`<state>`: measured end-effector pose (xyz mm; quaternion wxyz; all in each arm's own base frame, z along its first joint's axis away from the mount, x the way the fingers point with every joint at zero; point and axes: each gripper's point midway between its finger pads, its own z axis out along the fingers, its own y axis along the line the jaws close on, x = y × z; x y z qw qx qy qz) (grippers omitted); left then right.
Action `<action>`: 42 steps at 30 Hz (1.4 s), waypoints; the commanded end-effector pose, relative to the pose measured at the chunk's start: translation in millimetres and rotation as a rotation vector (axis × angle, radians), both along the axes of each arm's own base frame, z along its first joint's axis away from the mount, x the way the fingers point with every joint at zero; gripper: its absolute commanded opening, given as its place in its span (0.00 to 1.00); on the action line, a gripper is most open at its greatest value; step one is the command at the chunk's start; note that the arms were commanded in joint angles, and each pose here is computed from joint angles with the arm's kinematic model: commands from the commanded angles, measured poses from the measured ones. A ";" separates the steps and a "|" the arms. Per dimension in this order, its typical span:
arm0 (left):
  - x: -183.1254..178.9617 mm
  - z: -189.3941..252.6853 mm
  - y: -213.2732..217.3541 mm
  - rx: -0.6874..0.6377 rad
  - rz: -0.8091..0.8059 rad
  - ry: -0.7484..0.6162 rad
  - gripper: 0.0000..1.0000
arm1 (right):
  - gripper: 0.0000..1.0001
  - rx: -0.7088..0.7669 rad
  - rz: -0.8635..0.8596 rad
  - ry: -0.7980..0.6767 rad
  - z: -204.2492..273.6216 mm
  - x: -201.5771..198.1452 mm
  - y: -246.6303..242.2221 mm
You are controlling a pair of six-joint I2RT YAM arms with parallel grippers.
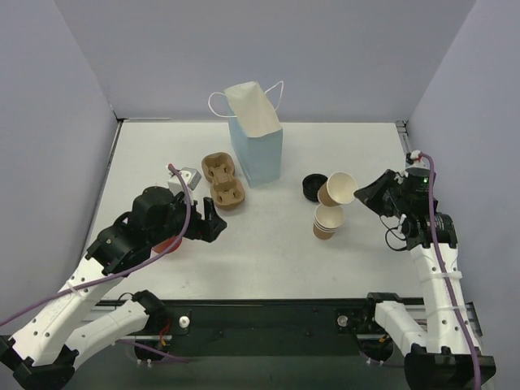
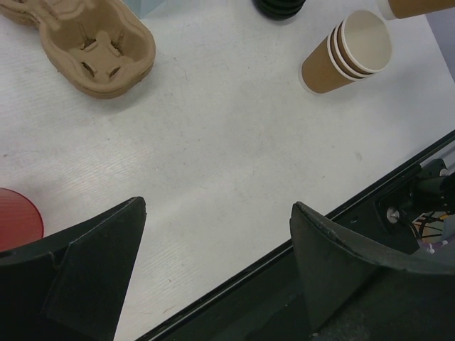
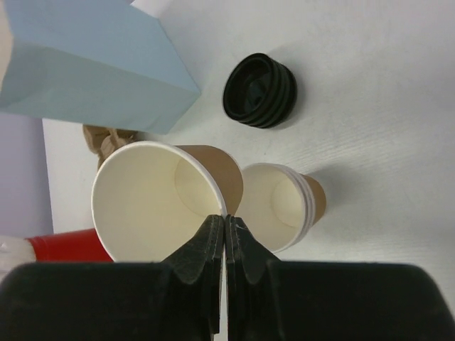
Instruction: Pack the takeout coffee
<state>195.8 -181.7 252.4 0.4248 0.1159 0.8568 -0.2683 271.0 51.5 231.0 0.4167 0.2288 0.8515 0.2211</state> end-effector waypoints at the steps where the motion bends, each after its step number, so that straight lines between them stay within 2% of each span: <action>1: 5.8 36.6 6.7 -0.017 0.023 -0.111 0.93 | 0.00 -0.012 0.149 -0.057 29.1 -0.9 38.1; 5: 5.1 50.2 17.6 -0.009 0.056 -0.151 0.93 | 0.00 -0.076 0.295 -0.005 11.2 -12.4 96.1; 7: 1.7 57.7 23.1 -0.016 0.068 -0.167 0.93 | 0.00 -0.115 0.288 0.007 -1.8 -10.5 106.1; 13: -12.2 56.4 38.2 -0.021 0.095 -0.162 0.93 | 0.00 -0.161 0.422 0.084 -52.9 -25.5 161.5; 19: -18.8 48.2 48.0 -0.006 0.116 -0.153 0.93 | 0.00 -0.287 0.455 0.150 -101.2 -38.5 184.1; 26: -20.1 44.9 49.8 0.003 0.117 -0.147 0.93 | 0.02 -0.319 0.469 0.188 -128.4 -46.3 193.0; 27: -20.0 44.3 49.8 0.006 0.117 -0.145 0.93 | 0.10 -0.323 0.469 0.187 -128.3 -46.9 192.6; 29: -20.0 44.9 50.0 0.007 0.115 -0.148 0.93 | 0.19 -0.327 0.477 0.170 -122.7 -47.1 192.4; 30: -20.3 44.5 49.9 0.007 0.114 -0.148 0.93 | 0.29 -0.332 0.476 0.165 -120.0 -47.2 190.9; 32: -20.3 43.6 49.5 0.008 0.112 -0.145 0.93 | 0.36 -0.361 0.455 0.142 -112.0 -41.5 184.8; 36: -20.7 43.3 48.5 0.006 0.107 -0.143 0.93 | 0.37 -0.393 0.415 0.149 -107.2 -26.6 168.5; 42: -22.2 45.3 51.1 0.008 0.112 -0.147 0.93 | 0.32 -0.490 0.347 0.182 -117.3 5.8 143.2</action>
